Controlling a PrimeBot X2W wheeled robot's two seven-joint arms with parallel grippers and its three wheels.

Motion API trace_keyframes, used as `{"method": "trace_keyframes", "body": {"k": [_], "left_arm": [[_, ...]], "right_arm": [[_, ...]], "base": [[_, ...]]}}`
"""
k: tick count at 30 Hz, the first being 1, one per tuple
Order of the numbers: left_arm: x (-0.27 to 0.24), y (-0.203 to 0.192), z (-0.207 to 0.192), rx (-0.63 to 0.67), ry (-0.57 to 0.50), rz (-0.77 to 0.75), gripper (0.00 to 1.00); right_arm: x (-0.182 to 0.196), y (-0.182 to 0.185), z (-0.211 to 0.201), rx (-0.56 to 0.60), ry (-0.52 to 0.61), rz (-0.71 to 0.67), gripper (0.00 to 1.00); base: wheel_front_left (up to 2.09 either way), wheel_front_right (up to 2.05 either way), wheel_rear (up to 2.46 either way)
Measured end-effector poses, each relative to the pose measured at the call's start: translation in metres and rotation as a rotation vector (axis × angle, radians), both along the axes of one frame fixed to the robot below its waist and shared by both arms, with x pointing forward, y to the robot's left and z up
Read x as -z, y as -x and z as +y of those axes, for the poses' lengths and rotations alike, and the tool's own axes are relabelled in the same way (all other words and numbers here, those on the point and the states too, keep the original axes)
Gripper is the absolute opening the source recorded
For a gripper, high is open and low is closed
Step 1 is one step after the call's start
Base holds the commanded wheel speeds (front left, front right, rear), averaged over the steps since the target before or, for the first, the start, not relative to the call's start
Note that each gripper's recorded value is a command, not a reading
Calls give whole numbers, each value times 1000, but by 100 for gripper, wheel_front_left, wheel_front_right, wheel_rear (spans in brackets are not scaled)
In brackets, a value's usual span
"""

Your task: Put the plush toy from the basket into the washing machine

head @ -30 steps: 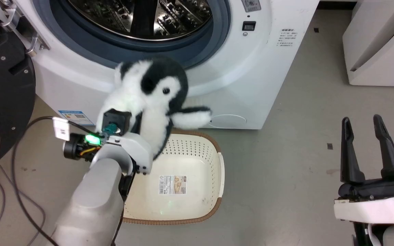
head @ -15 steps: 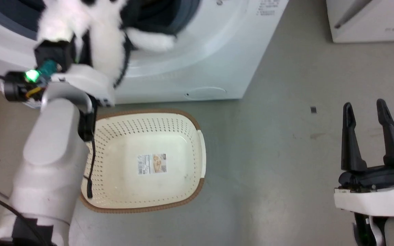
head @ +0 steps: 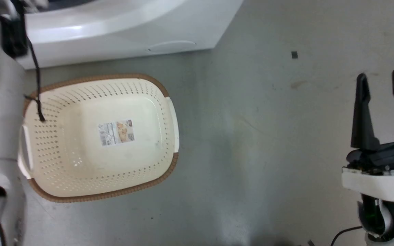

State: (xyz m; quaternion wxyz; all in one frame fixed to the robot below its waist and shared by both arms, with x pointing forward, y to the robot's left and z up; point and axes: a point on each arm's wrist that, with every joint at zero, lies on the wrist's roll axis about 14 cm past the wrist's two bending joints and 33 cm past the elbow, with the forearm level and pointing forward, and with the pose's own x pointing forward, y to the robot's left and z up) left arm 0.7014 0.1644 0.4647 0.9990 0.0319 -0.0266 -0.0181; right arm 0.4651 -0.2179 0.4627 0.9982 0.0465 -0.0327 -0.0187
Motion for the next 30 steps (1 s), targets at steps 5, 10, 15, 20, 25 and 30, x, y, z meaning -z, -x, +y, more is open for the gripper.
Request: {"method": "trace_keyframes", "body": {"k": [5, 10, 15, 20, 25, 30], "left_arm": [[3, -35, 4, -20, 13, -32, 0], [12, -61, 13, -48, 9, -37, 0], [1, -84, 20, -78, 29, -86, 0], [11, -94, 17, -82, 46, -74, 100], [19, -93, 14, -74, 26, -49, 100], [12, -90, 16, -76, 19, -52, 100]], "right_arm": [[18, -6, -12, 30, 15, 35, 100], [34, -8, -19, 45, 16, 70, 100], [41, -9, -22, 52, 16, 88, 100], [48, -9, -29, 69, 23, 106, 100], [49, -8, -29, 70, 18, 110, 100], [46, -9, -27, 67, 12, 101, 100]], "base": [[0, 0, 0], [0, 0, 0], [0, 0, 0], [0, 0, 0], [0, 0, 0], [0, 0, 0]]}}
